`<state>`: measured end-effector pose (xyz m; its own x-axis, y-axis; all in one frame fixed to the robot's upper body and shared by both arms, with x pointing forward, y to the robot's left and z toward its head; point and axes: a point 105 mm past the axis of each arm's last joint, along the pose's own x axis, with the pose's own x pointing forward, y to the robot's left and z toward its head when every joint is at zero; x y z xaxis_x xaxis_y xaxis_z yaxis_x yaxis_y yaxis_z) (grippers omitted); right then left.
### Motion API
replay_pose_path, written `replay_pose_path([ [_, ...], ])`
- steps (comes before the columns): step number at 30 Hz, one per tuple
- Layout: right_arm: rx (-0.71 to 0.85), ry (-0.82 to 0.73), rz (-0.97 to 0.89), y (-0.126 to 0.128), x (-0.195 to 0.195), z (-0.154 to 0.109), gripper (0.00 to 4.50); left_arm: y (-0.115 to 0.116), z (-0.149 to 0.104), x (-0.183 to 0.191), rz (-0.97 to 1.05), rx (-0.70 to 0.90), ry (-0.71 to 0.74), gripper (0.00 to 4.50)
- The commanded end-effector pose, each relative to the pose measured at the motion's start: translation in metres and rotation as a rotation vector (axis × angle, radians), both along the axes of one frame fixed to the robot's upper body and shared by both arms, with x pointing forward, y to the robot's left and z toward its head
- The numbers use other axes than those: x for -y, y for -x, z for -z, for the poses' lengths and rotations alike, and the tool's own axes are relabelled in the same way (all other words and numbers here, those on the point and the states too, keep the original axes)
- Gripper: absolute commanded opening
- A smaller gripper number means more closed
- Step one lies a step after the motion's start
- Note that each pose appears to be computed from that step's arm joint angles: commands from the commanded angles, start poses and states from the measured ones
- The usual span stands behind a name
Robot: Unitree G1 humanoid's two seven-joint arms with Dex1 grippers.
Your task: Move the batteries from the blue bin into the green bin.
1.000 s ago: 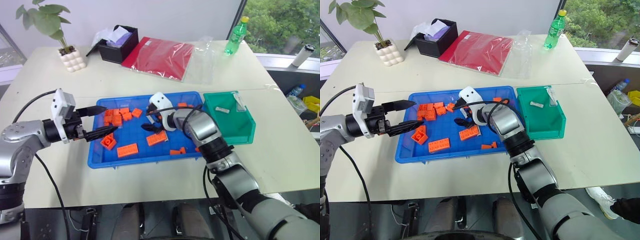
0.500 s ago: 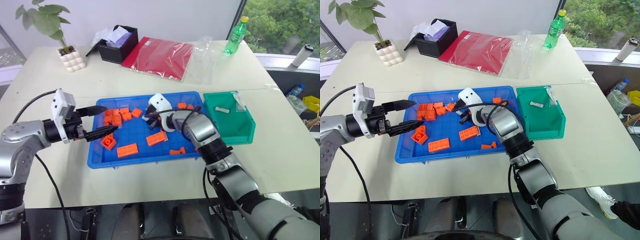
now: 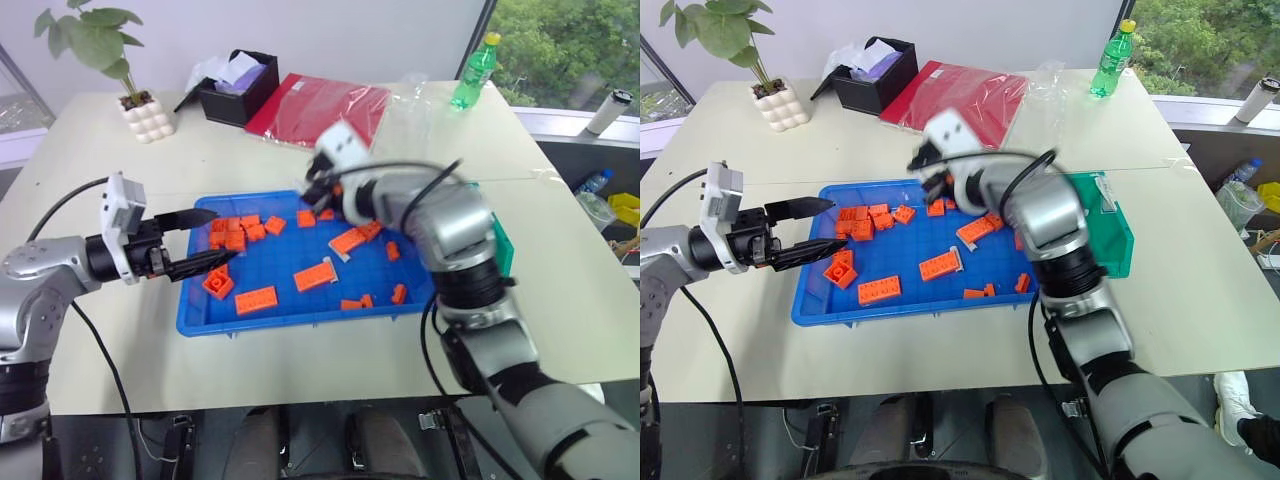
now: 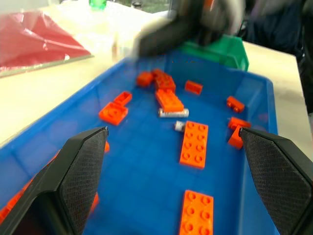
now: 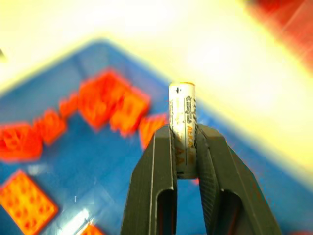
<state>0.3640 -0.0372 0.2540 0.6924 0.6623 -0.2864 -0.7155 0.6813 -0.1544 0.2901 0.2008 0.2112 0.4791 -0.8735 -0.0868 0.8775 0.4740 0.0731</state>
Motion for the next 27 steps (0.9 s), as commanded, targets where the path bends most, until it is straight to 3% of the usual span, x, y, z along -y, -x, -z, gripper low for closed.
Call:
replay_pose_path([
  [1, 0.019, -0.016, 0.083, 0.005, 0.029, -0.018, 0.06, 0.001, -0.013, 0.006, 0.044, 0.056, 0.021, 4.5],
  [7, 0.02, 0.029, 0.239, 0.005, 0.081, -0.022, 0.06, 0.0, -0.018, 0.016, 0.11, 0.059, 0.042, 4.5],
  [15, -0.011, 0.135, 0.427, 0.003, 0.149, 0.005, 0.06, -0.009, -0.019, 0.023, 0.138, 0.07, 0.042, 4.5],
  [27, -0.08, 0.187, 0.513, 0.008, 0.179, 0.045, 0.06, -0.009, -0.019, 0.023, 0.141, 0.072, 0.038, 4.5],
])
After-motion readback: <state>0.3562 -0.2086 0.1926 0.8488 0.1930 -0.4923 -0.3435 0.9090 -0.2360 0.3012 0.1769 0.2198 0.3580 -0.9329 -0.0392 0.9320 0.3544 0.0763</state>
